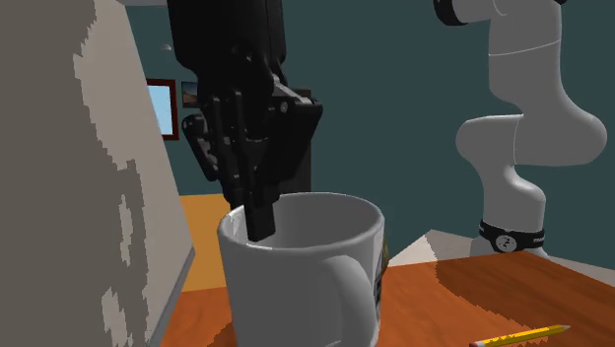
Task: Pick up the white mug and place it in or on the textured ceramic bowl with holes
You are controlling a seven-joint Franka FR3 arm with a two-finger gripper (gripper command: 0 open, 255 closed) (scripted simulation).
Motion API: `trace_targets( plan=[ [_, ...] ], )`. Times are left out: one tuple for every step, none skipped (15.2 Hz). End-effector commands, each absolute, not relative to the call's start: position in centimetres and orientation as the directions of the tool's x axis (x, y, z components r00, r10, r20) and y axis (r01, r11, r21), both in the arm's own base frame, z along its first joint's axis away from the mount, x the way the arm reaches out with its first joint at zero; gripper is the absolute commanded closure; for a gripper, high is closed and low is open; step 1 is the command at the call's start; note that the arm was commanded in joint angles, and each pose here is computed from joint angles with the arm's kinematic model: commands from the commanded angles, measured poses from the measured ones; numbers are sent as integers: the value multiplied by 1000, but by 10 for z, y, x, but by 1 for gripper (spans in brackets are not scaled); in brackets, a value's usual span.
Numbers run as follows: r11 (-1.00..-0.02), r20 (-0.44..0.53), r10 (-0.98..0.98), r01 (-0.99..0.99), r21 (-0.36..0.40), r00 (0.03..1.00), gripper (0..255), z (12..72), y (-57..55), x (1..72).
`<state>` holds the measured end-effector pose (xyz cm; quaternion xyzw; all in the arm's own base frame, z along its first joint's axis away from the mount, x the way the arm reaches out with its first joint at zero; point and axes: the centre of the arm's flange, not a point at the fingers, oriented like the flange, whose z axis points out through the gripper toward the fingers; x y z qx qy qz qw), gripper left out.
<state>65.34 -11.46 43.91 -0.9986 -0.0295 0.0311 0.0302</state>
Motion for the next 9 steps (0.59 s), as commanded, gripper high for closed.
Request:
trace_targets(
  plan=[
    [-996,-60,61,57,-62,996,255,450,-116,653],
    [-996,-60,61,57,-62,996,255,455,-116,653],
    [-996,-60,61,57,-62,996,255,461,-116,653],
    [-996,-60,61,57,-62,996,255,466,-116,653],
    [-996,-60,61,57,-62,996,255,471,-116,653],
    [-996,-60,61,57,-62,996,255,476,-116,653],
    [-996,-60,61,57,-62,996,255,482,-116,653],
    [-996,-60,61,57,-62,996,255,487,-116,653],
    [-996,-60,61,57,-62,996,255,492,-116,653]
  ],
)
